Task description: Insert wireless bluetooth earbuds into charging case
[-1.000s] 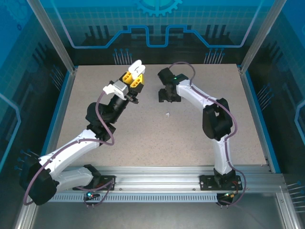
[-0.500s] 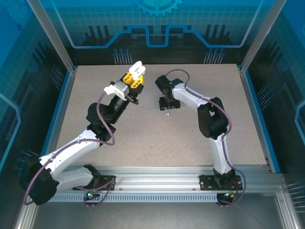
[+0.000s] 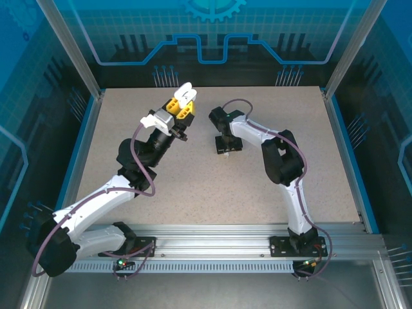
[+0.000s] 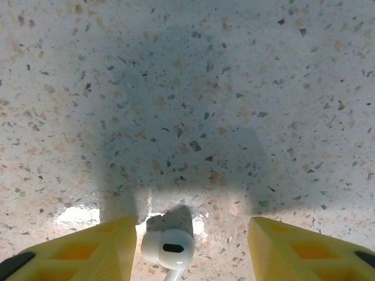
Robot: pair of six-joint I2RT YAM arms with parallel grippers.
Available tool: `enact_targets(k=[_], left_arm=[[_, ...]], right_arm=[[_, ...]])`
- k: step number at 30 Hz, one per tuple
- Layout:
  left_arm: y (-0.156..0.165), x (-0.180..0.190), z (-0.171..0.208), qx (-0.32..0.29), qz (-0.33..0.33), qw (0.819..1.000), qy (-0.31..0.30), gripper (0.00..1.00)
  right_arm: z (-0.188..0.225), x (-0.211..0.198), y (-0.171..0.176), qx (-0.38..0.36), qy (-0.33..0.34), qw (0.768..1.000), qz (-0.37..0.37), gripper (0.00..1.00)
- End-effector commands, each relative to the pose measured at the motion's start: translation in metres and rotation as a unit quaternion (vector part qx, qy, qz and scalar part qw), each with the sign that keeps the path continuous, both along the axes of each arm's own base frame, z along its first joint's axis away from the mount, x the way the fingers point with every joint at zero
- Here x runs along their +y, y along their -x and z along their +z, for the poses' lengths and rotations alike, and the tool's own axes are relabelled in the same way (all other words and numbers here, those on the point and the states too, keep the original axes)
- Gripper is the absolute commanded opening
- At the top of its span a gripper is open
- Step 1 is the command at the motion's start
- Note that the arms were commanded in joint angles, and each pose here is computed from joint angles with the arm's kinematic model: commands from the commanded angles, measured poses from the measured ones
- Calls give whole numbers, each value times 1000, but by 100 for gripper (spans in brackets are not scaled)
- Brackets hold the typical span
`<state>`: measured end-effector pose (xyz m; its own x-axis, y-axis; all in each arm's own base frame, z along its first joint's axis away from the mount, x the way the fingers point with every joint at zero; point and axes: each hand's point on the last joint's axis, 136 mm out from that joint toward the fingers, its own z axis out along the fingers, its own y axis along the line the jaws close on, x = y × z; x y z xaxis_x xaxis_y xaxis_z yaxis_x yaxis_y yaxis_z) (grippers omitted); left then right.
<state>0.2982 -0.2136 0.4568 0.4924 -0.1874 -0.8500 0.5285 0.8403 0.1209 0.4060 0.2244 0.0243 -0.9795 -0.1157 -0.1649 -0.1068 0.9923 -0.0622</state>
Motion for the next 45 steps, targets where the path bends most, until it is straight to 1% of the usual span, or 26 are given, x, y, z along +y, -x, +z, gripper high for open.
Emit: enact_targets(k=[1, 14, 22, 29, 31, 45], left_arm=[[4, 4, 8, -16, 9, 1000, 7, 0], [3, 4, 6, -15, 10, 1000, 7, 0], [4, 4, 6, -15, 9, 1000, 8, 0], [4, 5, 6, -16, 11, 1000, 8, 0], [4, 5, 7, -16, 12, 1000, 9, 0], [3, 5, 6, -16, 11, 1000, 9, 0]], right_arm=[[-12, 5, 9, 17, 2, 1000, 10, 53], [-17, 7, 12, 20, 9, 1000, 6, 48], [-21, 1, 19, 26, 31, 999, -18, 41], [-26, 2, 22, 32, 36, 999, -22, 39], [-27, 1, 22, 33, 38, 998, -26, 37], [-27, -3, 29, 35, 44, 997, -45, 35]])
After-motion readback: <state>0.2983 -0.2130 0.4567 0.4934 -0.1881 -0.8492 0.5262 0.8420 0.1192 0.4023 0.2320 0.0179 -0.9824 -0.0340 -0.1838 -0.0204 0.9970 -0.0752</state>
